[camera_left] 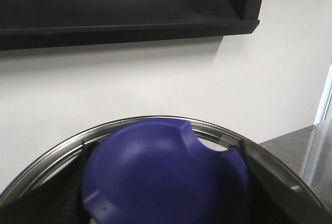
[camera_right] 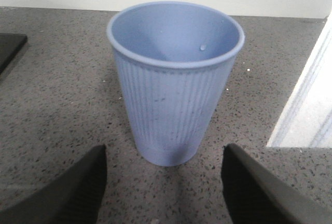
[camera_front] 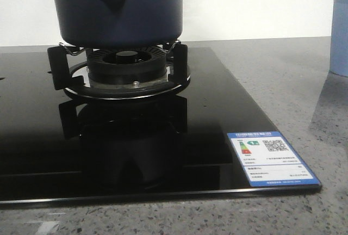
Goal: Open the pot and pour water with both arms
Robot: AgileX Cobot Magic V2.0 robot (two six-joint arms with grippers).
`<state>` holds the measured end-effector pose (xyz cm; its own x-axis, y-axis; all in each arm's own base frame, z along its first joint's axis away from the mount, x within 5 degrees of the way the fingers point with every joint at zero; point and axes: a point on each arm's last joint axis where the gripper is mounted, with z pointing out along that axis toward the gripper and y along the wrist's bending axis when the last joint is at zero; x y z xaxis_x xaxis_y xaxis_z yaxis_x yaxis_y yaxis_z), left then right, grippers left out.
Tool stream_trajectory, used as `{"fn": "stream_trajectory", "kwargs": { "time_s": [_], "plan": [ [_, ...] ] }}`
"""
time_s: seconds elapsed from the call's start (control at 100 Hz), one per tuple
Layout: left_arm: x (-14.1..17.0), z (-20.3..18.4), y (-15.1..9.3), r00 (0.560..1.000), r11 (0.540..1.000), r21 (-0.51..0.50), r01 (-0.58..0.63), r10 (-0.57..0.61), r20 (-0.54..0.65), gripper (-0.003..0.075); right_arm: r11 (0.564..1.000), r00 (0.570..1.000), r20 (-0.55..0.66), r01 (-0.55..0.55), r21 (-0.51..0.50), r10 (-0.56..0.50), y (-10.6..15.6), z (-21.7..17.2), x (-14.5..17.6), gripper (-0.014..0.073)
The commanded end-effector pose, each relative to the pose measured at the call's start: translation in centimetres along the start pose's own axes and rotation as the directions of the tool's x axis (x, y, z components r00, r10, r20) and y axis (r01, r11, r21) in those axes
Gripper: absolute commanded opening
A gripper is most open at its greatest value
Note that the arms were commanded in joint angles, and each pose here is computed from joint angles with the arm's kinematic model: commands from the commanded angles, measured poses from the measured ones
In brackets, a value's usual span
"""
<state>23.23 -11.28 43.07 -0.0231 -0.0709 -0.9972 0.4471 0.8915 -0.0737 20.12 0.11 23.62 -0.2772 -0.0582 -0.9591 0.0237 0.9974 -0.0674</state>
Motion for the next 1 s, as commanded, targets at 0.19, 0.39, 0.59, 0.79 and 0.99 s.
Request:
{"fn": "stream_trajectory", "kwargs": {
  "time_s": [0.19, 0.39, 0.59, 0.79, 0.99],
  "plan": [
    [-2.7, -1.1, 0.2, 0.989, 0.999, -0.035, 0.005, 0.0, 0.15, 0.0368, 0.998, 0.989, 0.148, 0.005, 0.061, -0.014, -0.5, 1.5, -1.3, 0.0597],
    [-2.7, -1.1, 0.2, 0.989, 0.999, -0.035, 0.005, 0.0, 0.15, 0.0368, 0.997, 0.985, 0.171, 0.008, 0.082, -0.022, -0.5, 2.8, -1.1, 0.06],
    [-2.7, -1.1, 0.2, 0.989, 0.999, -0.035, 0.005, 0.0, 0.15, 0.0368, 0.996, 0.983, 0.183, -0.007, 0.089, -0.01, -0.5, 5.0, -1.6, 0.06],
    [-2.7, -1.1, 0.3, 0.989, 0.999, -0.035, 0.005, 0.0, 0.148, 0.0368, 0.995, 0.985, 0.173, -0.011, 0.1, -0.006, -0.4, 7.5, -1.7, 0.06],
    [-2.6, -1.0, 0.3, 0.989, 0.999, -0.036, 0.005, 0.0, 0.148, 0.0368, 0.994, 0.986, 0.164, -0.007, 0.105, -0.01, -0.3, 9.3, -1.3, 0.06]
  ]
}}
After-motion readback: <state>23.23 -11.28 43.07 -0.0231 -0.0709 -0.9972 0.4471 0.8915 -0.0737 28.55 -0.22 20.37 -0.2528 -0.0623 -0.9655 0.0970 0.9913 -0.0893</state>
